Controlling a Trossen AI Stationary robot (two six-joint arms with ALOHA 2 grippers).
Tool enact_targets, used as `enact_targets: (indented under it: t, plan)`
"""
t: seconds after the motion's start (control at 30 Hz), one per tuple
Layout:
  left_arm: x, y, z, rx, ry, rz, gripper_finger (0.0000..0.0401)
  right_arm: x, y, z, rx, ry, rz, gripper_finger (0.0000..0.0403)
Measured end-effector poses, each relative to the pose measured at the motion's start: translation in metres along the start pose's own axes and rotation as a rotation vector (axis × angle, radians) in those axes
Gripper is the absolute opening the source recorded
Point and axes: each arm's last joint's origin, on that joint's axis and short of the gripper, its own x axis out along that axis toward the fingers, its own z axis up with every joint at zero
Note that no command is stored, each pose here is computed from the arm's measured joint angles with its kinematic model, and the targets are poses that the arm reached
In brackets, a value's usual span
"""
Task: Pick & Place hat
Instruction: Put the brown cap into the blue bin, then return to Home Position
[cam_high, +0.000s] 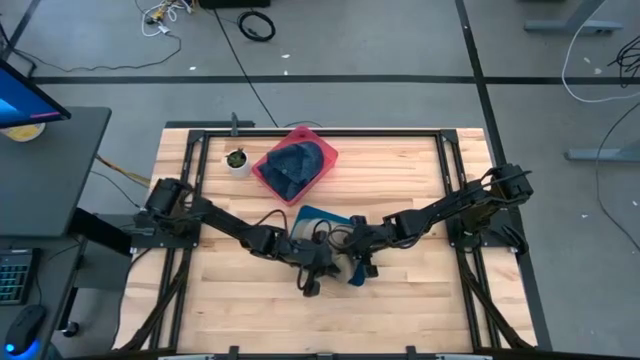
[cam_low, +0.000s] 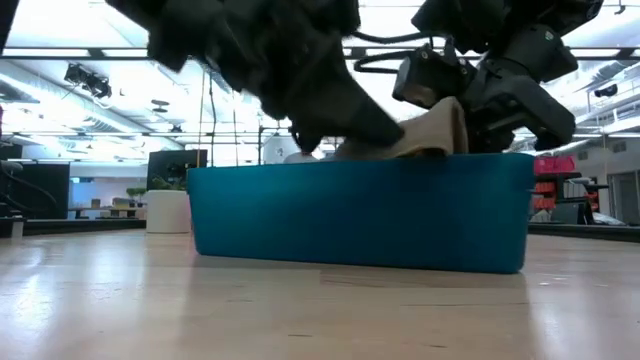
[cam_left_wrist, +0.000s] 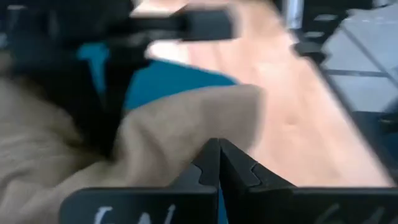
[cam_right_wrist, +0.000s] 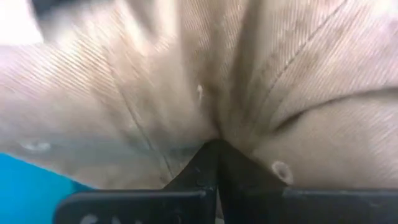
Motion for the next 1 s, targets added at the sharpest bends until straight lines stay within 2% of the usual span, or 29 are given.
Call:
enact_targets:
  t: [0.2, 0.37, 0.5, 0.63, 0.77, 1.0]
  plan:
    - [0.011, 0.019, -0.009, -0.052, 0.013, 0.110, 0.0005, 0.000, 0.003, 0.002, 0.020, -0.016, 0.006, 0.0006]
    - [0.011, 0.033, -0.009, -0.104, 0.035, 0.140, 0.0003, -0.002, 0.006, 0.002, 0.011, -0.017, 0.014, 0.0006]
    - [0.010, 0.041, -0.012, -0.129, 0.093, 0.118, 0.0004, -0.014, 0.005, 0.004, 0.009, -0.018, -0.020, 0.0004]
    - [0.008, 0.041, -0.010, -0.128, 0.089, 0.116, 0.0005, -0.041, 0.002, 0.008, 0.010, -0.041, -0.097, 0.0003]
    - [-0.007, 0.037, 0.004, -0.132, 0.062, 0.100, 0.0003, -0.077, 0.002, 0.016, 0.015, -0.125, -0.099, 0.0003]
    - [-0.066, 0.028, 0.045, -0.027, 0.029, 0.088, 0.0005, -0.152, 0.009, 0.024, -0.033, -0.388, -0.103, 0.0003]
